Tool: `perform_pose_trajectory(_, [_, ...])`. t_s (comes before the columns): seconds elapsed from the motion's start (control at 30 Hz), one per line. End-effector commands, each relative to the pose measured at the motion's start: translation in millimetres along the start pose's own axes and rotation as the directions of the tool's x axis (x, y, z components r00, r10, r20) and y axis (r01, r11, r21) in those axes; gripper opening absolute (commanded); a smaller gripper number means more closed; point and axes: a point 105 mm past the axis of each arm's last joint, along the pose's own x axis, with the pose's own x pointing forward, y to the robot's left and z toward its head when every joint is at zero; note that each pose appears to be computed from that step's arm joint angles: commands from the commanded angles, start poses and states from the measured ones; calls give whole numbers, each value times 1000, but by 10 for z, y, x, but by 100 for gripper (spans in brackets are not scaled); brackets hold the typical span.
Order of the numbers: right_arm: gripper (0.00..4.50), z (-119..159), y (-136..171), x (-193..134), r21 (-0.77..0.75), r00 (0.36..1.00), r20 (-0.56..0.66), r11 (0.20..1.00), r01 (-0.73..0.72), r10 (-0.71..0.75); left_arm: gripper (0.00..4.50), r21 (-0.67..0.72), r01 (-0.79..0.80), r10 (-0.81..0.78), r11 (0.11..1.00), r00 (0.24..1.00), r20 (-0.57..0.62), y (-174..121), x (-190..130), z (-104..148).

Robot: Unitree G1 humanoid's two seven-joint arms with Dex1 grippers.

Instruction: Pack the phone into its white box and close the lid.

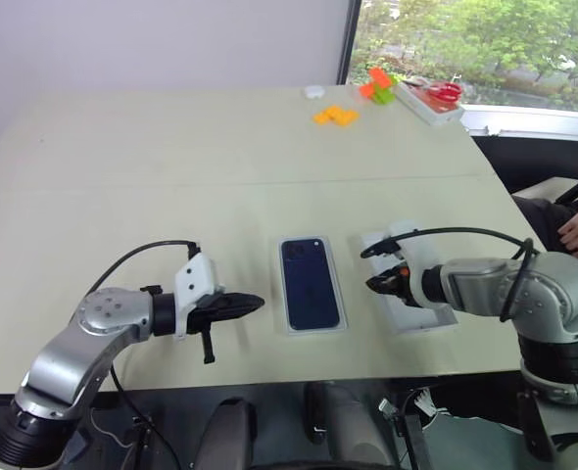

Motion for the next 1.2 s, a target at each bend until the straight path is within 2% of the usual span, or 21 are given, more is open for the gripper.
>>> perform_pose_trajectory(0.03, [4,113,24,-111,9,999,36,1000,-26,25,0,8,20,-20,1000,1000,11,-53,-58,76])
perform_pose_trajectory(0.07, [4,169,49,-144,15,997,59,999,-46,45,0,0,-2,2,1000,1000,22,-17,-79,91])
perform_pose_trajectory(0.13, [4,413,260,-318,-45,970,167,984,-171,177,0,-26,-85,86,996,995,47,128,-172,119])
perform_pose_trajectory(0.27, [4,761,627,-645,-105,827,375,906,-411,419,0,-80,-272,278,959,958,68,439,-439,100])
perform_pose_trajectory(0.33, [4,890,884,-819,-122,686,467,809,-575,558,0,-102,-333,341,937,938,65,534,-535,64])
perform_pose_trajectory(0.4, [4,941,1023,-850,-63,618,501,738,-672,606,0,-110,-366,373,924,926,53,584,-602,27])
perform_pose_trajectory(0.5, [4,1084,1315,-666,84,510,583,577,-812,632,0,-99,-413,417,905,909,15,674,-701,-49])
perform_pose_trajectory(0.53, [4,1112,1406,-592,133,495,596,530,-837,632,0,-97,-424,427,900,904,11,700,-722,-60])
perform_pose_trajectory(0.6, [4,1165,1512,-454,238,504,613,466,-852,608,0,-94,-440,442,893,897,7,737,-748,-68])
perform_pose_trajectory(0.73, [4,1172,1608,-82,497,606,578,354,-792,547,0,-93,-454,457,886,890,8,770,-756,-64])
perform_pose_trajectory(0.8, [4,1145,1657,6,562,630,556,313,-766,542,0,-95,-446,449,890,894,8,749,-722,-67])
perform_pose_trajectory(0.87, [4,1097,1705,69,598,645,530,297,-745,550,0,-94,-440,443,893,897,3,732,-692,-81])
perform_pose_trajectory(1.0, [4,924,1675,260,706,719,458,277,-652,524,0,-95,-428,431,899,902,10,705,-613,-61])
perform_pose_trajectory(1.1, [4,935,1620,258,712,731,458,284,-642,506,0,-97,-410,414,907,910,17,670,-558,-49])
perform_pose_trajectory(1.2, [94,966,1573,202,689,727,476,304,-658,495,0,-101,-366,370,925,928,32,599,-426,-24])
